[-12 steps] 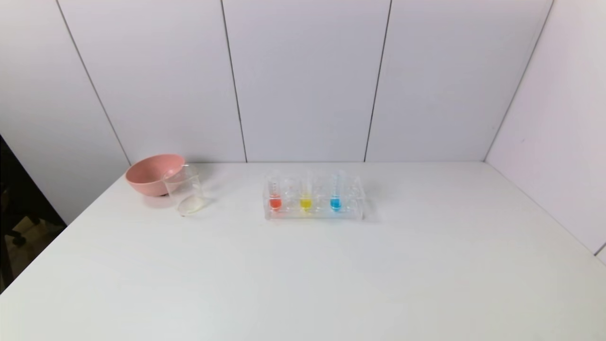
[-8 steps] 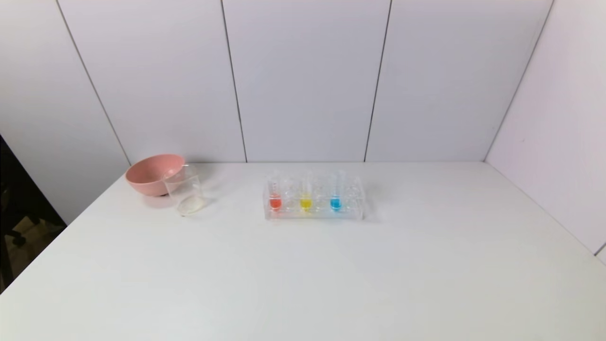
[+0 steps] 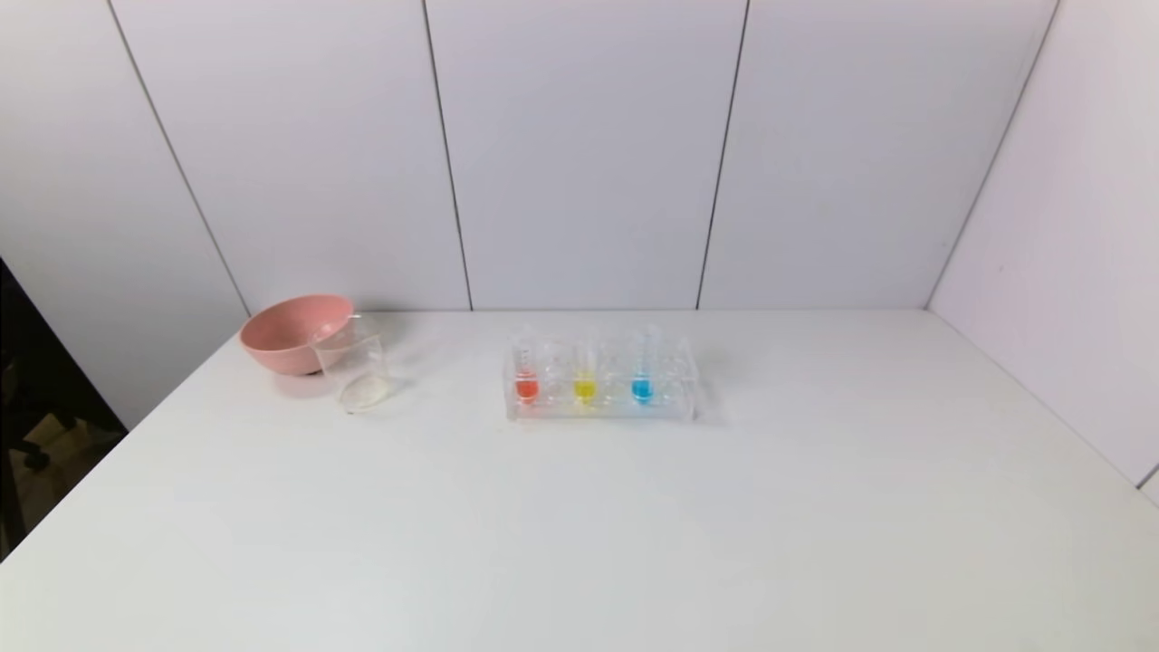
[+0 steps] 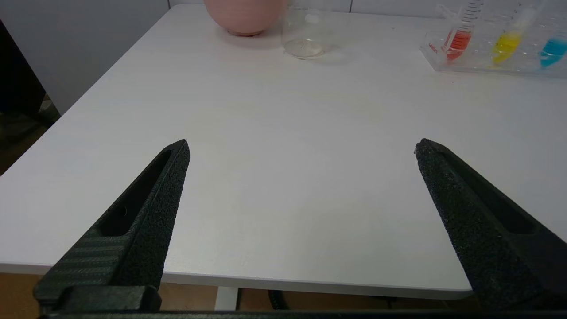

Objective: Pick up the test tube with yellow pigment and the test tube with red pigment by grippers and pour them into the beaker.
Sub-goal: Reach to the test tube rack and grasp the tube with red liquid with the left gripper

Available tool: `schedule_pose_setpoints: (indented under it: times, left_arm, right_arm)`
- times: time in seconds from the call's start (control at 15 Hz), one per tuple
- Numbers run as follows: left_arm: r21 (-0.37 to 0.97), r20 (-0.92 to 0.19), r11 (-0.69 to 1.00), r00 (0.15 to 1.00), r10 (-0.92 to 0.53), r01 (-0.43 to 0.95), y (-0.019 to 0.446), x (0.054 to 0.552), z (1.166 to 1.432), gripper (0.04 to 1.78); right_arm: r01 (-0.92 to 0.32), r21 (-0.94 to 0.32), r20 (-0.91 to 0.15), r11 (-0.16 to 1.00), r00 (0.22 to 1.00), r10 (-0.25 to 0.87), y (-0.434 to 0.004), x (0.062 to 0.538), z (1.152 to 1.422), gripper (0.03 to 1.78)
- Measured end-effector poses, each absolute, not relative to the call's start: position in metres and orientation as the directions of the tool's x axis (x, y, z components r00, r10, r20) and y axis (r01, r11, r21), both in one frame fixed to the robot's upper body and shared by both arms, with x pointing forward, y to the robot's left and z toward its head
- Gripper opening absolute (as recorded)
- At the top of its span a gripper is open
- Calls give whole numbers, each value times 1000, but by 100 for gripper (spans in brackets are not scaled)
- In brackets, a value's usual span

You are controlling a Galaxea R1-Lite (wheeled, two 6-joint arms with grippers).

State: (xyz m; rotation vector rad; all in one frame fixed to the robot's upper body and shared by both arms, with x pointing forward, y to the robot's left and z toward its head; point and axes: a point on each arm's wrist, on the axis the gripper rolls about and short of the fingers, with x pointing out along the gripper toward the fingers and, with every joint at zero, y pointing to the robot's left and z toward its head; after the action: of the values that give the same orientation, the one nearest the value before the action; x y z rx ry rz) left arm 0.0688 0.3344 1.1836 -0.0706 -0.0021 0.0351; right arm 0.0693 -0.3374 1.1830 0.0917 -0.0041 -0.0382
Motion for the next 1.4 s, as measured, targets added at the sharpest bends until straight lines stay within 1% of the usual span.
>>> schedule_pose_setpoints:
  times: [0.07, 0.2, 0.4, 0.6, 0.8, 1.0, 1.13, 1.27, 1.4]
  left_arm:
    - [-59, 8, 998, 1000, 28, -28, 334, 68, 1187, 177]
    - [-52, 28, 999, 1000, 3, -2, 334, 67, 1203, 177]
    - [-52, 33, 998, 999, -35, 37, 333, 73, 1243, 177]
    - [-57, 7, 995, 997, -82, 82, 332, 100, 1280, 178]
    - [-61, -37, 985, 986, -162, 160, 328, 143, 1306, 177]
    - [-72, -96, 964, 960, -262, 256, 322, 193, 1323, 177]
    - [-89, -139, 949, 940, -312, 302, 317, 225, 1330, 177]
    - [-106, -194, 931, 911, -365, 350, 306, 256, 1330, 177]
    - [-122, -254, 906, 869, -424, 406, 287, 284, 1323, 177]
  right_arm:
    - [38, 91, 2, 995, 999, -38, -337, 69, 1183, 171]
    - [38, 91, 2, 995, 999, -38, -337, 69, 1183, 171]
    - [38, 91, 2, 995, 999, -38, -337, 69, 1183, 171]
    - [38, 91, 2, 995, 999, -38, -337, 69, 1183, 171]
    - [38, 92, 3, 995, 999, -38, -337, 69, 1183, 171]
    - [38, 91, 2, 995, 999, -38, -337, 69, 1183, 171]
    - [37, 91, 2, 995, 999, -38, -337, 69, 1183, 171]
    - [37, 92, 2, 995, 999, -38, -337, 69, 1183, 171]
    - [38, 91, 2, 995, 999, -38, -337, 69, 1183, 171]
